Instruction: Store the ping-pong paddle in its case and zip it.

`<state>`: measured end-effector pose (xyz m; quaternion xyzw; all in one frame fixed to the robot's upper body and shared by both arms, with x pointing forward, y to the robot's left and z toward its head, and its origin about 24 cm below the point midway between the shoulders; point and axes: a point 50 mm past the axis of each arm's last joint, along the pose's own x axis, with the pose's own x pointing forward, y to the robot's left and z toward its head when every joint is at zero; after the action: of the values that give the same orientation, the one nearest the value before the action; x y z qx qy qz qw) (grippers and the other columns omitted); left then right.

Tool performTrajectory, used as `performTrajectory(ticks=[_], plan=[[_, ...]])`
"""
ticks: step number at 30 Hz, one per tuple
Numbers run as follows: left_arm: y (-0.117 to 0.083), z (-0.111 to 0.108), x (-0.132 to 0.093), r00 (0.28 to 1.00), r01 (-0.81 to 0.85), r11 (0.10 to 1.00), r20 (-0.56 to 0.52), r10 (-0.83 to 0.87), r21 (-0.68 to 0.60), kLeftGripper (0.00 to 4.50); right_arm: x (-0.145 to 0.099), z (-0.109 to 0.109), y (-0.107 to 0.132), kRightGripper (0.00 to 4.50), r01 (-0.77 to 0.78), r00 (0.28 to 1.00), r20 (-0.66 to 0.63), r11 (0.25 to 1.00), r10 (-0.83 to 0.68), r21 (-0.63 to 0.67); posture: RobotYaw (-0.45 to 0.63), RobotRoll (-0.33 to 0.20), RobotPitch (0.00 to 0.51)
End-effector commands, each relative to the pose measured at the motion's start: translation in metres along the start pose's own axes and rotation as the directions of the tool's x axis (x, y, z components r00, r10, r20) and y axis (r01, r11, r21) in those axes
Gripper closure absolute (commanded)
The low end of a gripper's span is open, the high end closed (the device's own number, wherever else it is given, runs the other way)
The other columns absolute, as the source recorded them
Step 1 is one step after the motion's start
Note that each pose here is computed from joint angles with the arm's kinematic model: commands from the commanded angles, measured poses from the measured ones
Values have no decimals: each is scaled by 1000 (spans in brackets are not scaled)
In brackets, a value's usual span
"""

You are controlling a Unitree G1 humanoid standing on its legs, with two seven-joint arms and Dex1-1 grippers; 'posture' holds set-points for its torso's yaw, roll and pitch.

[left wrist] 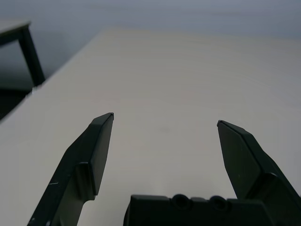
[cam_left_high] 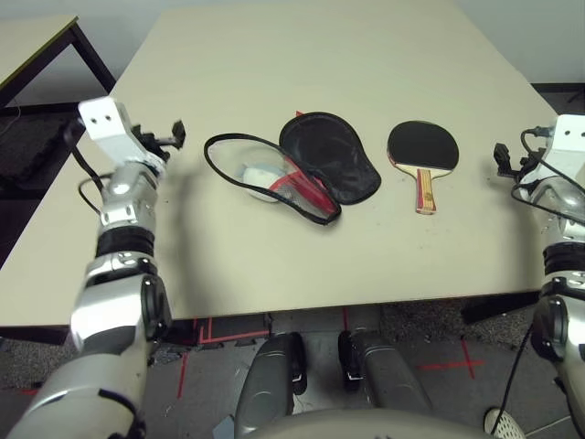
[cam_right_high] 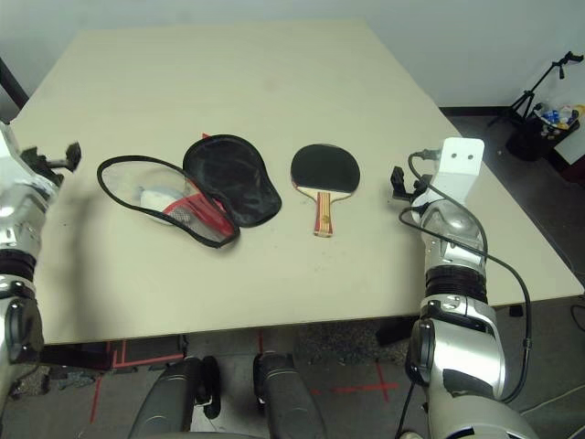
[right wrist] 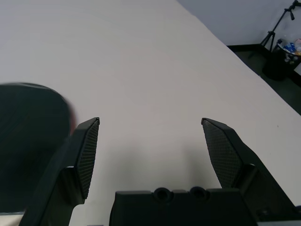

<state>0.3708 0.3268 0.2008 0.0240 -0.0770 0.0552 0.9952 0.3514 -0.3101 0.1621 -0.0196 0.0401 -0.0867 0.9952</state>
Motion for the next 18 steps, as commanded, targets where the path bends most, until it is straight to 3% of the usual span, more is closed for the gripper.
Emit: performTrajectory(ticks=[1,4,8,12,18], plan=[[0,4,5,997,50,999,-53,-49,9,0,-5,9,16,40,-68,997,-49,998,67,-9,-96,0,141],[-16,21,15,989,145,989,-45,-143,23,0,-10,21,37,40,-127,987,-95,992,127,12,-113,0,150],[-53,35,27,949,315,947,-39,-313,58,0,-22,33,68,40,-206,954,-210,977,213,56,-128,0,154],[-83,39,33,903,430,901,-40,-429,58,0,-34,36,89,40,-239,915,-307,965,260,103,-151,0,155],[-127,36,33,811,585,809,-43,-583,64,0,-44,34,101,40,-247,863,-426,962,273,115,-171,0,150]])
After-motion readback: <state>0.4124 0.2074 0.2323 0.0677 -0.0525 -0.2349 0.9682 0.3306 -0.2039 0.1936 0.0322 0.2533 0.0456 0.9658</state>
